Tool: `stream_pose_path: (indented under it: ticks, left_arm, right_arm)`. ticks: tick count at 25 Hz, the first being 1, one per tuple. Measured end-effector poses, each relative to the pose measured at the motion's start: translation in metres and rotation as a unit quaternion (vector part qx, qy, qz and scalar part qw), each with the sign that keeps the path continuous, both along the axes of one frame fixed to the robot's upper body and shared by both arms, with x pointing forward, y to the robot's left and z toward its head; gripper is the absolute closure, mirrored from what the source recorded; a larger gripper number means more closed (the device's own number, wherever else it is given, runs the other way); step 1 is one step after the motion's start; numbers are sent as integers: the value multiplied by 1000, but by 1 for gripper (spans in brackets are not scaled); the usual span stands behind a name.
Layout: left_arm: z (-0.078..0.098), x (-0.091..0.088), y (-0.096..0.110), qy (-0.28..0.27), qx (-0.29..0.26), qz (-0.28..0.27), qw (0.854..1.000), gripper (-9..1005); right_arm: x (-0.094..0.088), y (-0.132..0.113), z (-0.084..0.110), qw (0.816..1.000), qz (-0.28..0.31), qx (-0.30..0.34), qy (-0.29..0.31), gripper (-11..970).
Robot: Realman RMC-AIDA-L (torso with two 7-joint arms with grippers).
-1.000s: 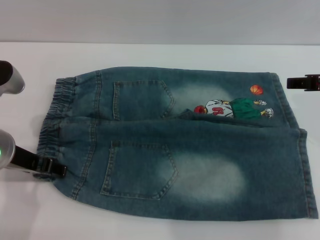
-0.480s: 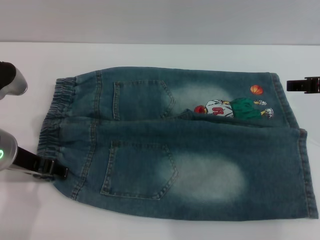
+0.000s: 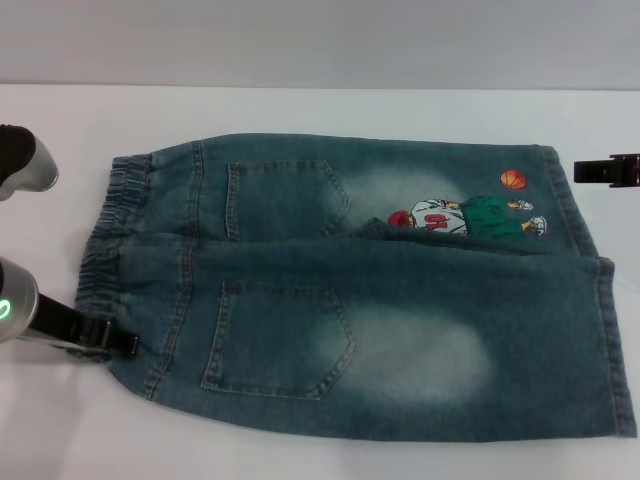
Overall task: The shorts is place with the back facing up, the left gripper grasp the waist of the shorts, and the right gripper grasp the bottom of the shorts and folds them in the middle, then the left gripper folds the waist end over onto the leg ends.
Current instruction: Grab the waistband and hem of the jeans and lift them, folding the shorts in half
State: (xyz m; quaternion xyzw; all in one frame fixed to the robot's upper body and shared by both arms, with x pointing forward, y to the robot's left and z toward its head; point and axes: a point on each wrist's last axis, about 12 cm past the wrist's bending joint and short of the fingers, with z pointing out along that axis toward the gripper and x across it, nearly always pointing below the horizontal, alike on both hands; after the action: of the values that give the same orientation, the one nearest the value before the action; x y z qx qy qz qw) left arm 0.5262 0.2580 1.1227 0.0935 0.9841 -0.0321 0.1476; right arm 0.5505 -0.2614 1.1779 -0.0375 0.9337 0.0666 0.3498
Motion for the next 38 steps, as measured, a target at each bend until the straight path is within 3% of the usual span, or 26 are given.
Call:
stream_pose_path:
  ticks: [7,20,26,38]
  left_arm:
    - [4,1,-1,-7,-3,-5,1000,205]
    - [6,1,-1,-12,0,-4,1000,502]
    - [12,1,-3,-24,-3,-6,1000,552]
    - [19,3,-7,-40,-7,-13,999,630]
  right_arm:
    - [0,0,1,1000,0,0,-1,222]
    - [0,1,2,1000,2,-1,-2,222]
    - [0,2,2,1000,5,0,1,222]
    - [-25,-7,-21,994,4,-16,109,223]
